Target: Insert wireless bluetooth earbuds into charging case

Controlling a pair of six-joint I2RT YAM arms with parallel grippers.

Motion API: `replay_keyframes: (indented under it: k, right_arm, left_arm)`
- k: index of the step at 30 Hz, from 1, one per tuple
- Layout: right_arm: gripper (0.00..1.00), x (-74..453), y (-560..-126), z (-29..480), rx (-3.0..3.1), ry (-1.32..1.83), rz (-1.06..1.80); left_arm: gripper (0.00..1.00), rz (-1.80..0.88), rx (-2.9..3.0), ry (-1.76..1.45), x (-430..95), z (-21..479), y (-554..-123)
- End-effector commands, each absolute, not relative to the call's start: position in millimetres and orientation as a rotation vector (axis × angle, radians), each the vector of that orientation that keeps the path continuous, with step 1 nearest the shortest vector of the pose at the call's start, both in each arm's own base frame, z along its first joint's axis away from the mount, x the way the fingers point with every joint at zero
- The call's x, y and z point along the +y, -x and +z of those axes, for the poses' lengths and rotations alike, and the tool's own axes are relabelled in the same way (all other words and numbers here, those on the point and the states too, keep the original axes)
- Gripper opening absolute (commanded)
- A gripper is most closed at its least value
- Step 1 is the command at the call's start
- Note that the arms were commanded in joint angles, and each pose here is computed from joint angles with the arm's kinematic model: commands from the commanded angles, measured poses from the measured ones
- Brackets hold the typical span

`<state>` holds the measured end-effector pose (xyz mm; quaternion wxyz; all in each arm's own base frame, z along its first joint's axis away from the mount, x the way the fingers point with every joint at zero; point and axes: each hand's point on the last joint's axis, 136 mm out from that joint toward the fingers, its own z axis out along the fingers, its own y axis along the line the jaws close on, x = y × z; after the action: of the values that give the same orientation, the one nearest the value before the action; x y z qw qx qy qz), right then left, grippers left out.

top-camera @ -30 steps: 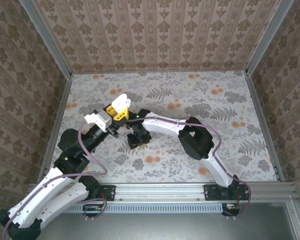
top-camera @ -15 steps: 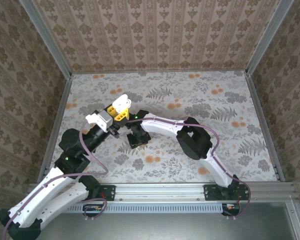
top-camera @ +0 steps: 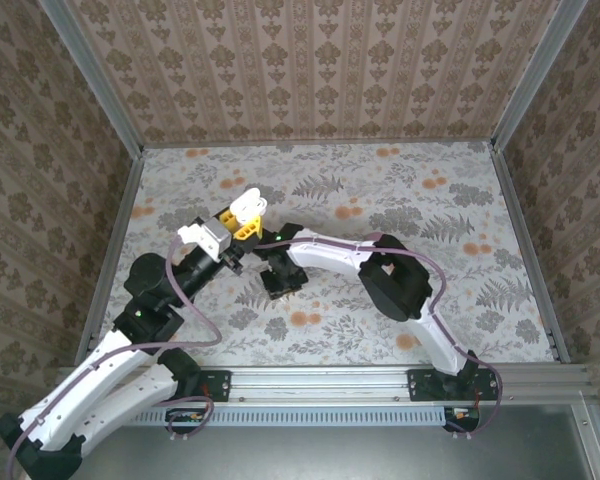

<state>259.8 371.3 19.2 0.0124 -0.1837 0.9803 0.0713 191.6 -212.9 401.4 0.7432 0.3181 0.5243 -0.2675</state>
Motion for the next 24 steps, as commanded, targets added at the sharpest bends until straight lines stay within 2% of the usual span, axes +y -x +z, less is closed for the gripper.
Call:
replay_keyframes:
  k: [1,12,19,24]
  right_arm:
    - [0.31,328.7,-267.5,31.1,3.055,0.426,0.16]
    - [0.32,198.6,-259.2,16.3,3.093,-0.064,0.113]
    - [0.33,176.0,-261.4,15.5,3.026,-0.28,0.16]
    - [0.4,181.4,-256.8,19.1,3.064,-0.14,0.188]
  left_arm:
    - [0.26,-0.629,1.117,-0.682,-216.9,413.4,-190.4]
    - [0.26,-0.717,1.152,-0.708,-250.8,399.0,-211.3]
    - [0.26,-0.75,1.203,-0.717,-267.3,380.3,-224.9]
    - [0.26,-0.765,1.224,-0.712,-270.7,372.9,-228.4]
